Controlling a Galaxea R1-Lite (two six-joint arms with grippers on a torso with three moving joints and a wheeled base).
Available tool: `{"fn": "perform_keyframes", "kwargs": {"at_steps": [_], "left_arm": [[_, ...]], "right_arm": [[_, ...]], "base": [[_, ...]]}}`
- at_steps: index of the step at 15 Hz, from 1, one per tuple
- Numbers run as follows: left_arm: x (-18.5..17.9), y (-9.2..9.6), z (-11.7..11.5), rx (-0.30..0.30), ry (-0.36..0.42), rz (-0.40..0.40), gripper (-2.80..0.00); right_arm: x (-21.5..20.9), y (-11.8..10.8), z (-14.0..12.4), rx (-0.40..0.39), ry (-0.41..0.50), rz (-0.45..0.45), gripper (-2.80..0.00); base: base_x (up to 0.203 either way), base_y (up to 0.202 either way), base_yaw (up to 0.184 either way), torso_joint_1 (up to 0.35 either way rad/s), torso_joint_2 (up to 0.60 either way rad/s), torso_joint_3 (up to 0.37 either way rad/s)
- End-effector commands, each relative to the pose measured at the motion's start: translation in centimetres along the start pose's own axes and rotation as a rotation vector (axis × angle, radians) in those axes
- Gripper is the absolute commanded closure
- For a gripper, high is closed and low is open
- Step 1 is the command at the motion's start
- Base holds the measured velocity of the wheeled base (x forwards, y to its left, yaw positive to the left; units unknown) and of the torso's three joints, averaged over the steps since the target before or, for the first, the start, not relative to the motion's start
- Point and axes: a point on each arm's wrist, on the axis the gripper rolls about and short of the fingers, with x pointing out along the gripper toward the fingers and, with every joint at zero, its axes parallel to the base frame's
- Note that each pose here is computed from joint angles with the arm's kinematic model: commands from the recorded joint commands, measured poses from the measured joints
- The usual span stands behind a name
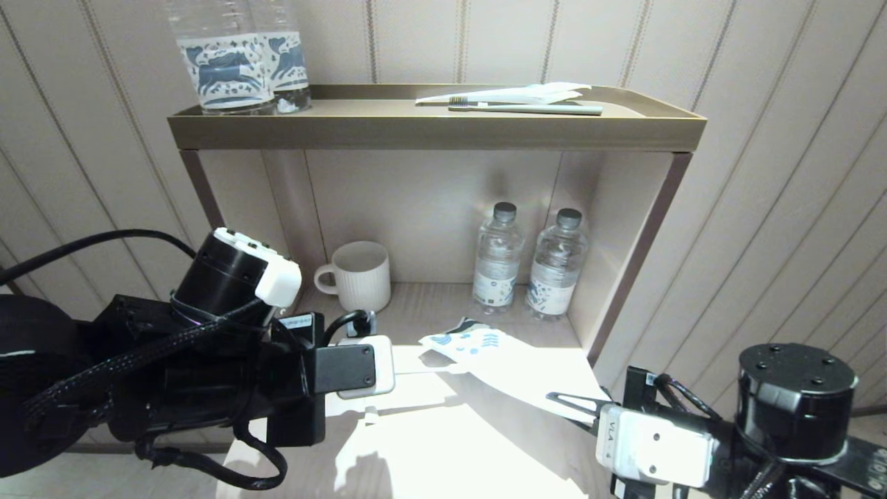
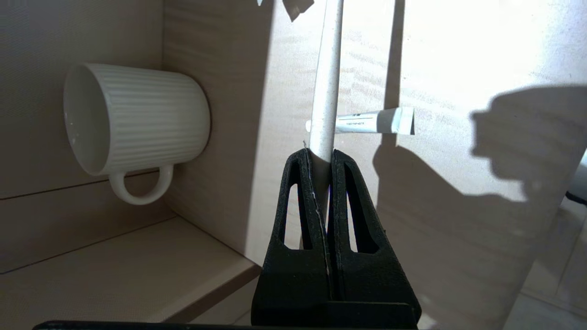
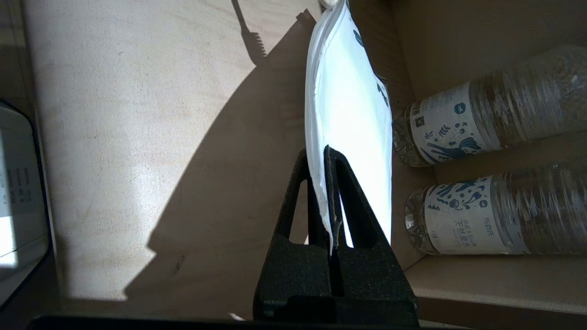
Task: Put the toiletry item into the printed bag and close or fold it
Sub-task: Place the toothbrush in the storage bag
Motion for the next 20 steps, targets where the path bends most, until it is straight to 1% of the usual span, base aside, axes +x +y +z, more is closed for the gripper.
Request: {"fn": "perform_keyframes", "kwargs": {"at_steps": [1, 4, 7, 10, 20], "left_arm": [[0.3, 0.1, 0.1, 0.006, 0.002, -0.001, 0.00], [0.7, 0.5, 0.4, 0.006, 0.001, 0.001, 0.00], [-0.4, 0.5, 0.2, 0.003, -0.008, 0.017, 0.00], [-1.0, 0.4, 0.0, 0.002, -0.003, 0.015, 0.00], [1.1, 0.1, 0.1, 0.002, 0.018, -0.022, 0.00]], "right_arm": [[0.0, 0.0, 0.0, -0.007, -0.004, -0.004, 0.00], [0.0, 0.0, 0.0, -0.006, -0.003, -0.001, 0.00], [0.0, 0.1, -0.1, -0.010, -0.001, 0.001, 0.00], [0.0, 0.1, -0.1, -0.012, 0.000, 0.004, 0.00], [0.0, 0.1, -0.1, -0.013, 0.000, 0.004, 0.00]], "base": [[0.000, 0.000, 0.000, 0.000, 0.00, 0.000], [0.000, 0.000, 0.000, 0.000, 0.00, 0.000], [0.000, 0.000, 0.000, 0.000, 0.00, 0.000], [0.000, 0.000, 0.000, 0.000, 0.00, 0.000], [0.000, 0.000, 0.000, 0.000, 0.00, 0.000]]}}
